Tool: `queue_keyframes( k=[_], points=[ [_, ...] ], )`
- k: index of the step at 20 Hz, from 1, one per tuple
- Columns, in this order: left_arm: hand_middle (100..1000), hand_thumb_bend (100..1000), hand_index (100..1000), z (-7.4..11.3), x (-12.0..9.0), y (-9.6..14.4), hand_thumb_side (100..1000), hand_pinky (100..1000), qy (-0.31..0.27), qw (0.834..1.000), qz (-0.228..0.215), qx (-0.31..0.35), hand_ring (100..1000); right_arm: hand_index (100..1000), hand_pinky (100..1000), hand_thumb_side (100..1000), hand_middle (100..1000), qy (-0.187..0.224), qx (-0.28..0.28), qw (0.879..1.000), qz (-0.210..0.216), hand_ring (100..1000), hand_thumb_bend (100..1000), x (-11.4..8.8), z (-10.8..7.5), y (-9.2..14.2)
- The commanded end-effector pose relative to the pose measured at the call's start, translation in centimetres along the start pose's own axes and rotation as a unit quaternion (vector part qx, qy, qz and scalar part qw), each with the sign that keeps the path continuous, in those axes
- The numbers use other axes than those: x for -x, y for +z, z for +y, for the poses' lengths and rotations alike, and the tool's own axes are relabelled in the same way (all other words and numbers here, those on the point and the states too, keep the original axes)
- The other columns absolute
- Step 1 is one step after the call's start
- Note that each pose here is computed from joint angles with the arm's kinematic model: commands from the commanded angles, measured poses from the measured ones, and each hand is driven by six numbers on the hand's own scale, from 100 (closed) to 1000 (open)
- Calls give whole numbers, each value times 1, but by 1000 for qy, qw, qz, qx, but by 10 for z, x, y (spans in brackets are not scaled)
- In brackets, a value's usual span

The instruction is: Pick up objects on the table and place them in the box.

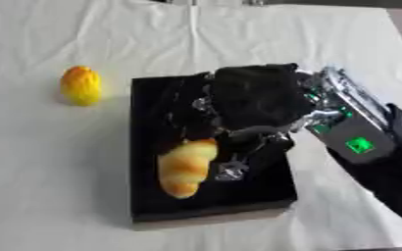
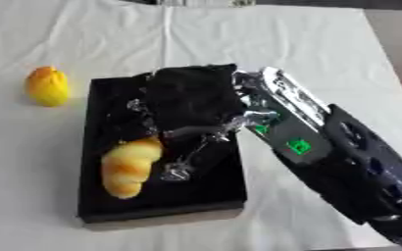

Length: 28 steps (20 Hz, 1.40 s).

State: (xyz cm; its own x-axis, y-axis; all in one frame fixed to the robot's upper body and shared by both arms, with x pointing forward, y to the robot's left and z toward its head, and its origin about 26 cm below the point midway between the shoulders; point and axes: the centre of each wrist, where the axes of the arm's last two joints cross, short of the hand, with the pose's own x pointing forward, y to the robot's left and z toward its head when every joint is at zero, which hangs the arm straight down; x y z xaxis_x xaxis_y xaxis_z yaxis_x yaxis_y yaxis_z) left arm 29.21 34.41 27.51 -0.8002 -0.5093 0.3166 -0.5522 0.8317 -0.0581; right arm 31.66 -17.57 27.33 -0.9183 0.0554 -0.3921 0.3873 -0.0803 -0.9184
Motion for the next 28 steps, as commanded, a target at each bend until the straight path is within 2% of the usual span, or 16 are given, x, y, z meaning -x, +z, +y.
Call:
queue_keyframes(
  k=[1,2,3,8,12,14,15,16,17,19,21,25,28],
  points=[
    [776,124,914,2,-5,-5,609,839,2,1000,-12,5,870,942,912,395,879,15,-18,1000,3,1000,239,3,-4,3],
    [776,124,914,2,-5,-5,609,839,2,1000,-12,6,870,952,918,472,907,16,-16,1000,11,1000,227,4,-5,5],
    [776,124,914,1,-5,-4,609,839,2,1000,-11,7,870,953,918,505,911,18,-14,1000,18,1000,214,5,-6,7],
    [776,123,915,1,-5,-4,611,839,2,1000,-10,10,871,953,914,489,916,32,-7,999,37,1000,274,6,-9,11],
    [776,122,915,1,-5,-3,610,839,2,1000,-10,10,870,942,908,387,892,32,9,998,46,1000,278,5,-13,14],
    [777,122,915,1,-5,-3,610,839,2,1000,-10,12,870,938,897,275,871,25,32,998,58,1000,247,4,-17,17],
    [776,123,914,1,-5,-3,608,839,2,1000,-10,12,870,936,889,169,845,20,47,997,65,1000,211,4,-20,19],
    [776,124,914,1,-5,-4,606,839,2,1000,-11,13,870,935,886,100,824,11,73,994,75,990,186,3,-24,23],
    [777,125,914,0,-5,-4,603,839,2,1000,-12,14,870,931,885,100,808,1,102,991,85,983,164,3,-30,28],
    [776,127,914,0,-6,-5,598,840,1,1000,-15,18,869,912,882,100,785,-19,170,979,109,967,149,7,-43,45],
    [776,129,913,-1,-6,-6,596,840,0,1000,-19,24,869,907,891,100,771,-30,243,960,138,966,103,12,-58,69],
    [776,129,914,-4,-8,-9,586,840,-1,999,-28,38,868,887,929,100,736,-81,345,913,202,970,100,13,-77,114],
    [776,128,914,-5,-10,-12,573,840,-9,998,-39,55,866,878,945,100,716,-131,402,875,235,962,100,7,-76,149]
  ],
)
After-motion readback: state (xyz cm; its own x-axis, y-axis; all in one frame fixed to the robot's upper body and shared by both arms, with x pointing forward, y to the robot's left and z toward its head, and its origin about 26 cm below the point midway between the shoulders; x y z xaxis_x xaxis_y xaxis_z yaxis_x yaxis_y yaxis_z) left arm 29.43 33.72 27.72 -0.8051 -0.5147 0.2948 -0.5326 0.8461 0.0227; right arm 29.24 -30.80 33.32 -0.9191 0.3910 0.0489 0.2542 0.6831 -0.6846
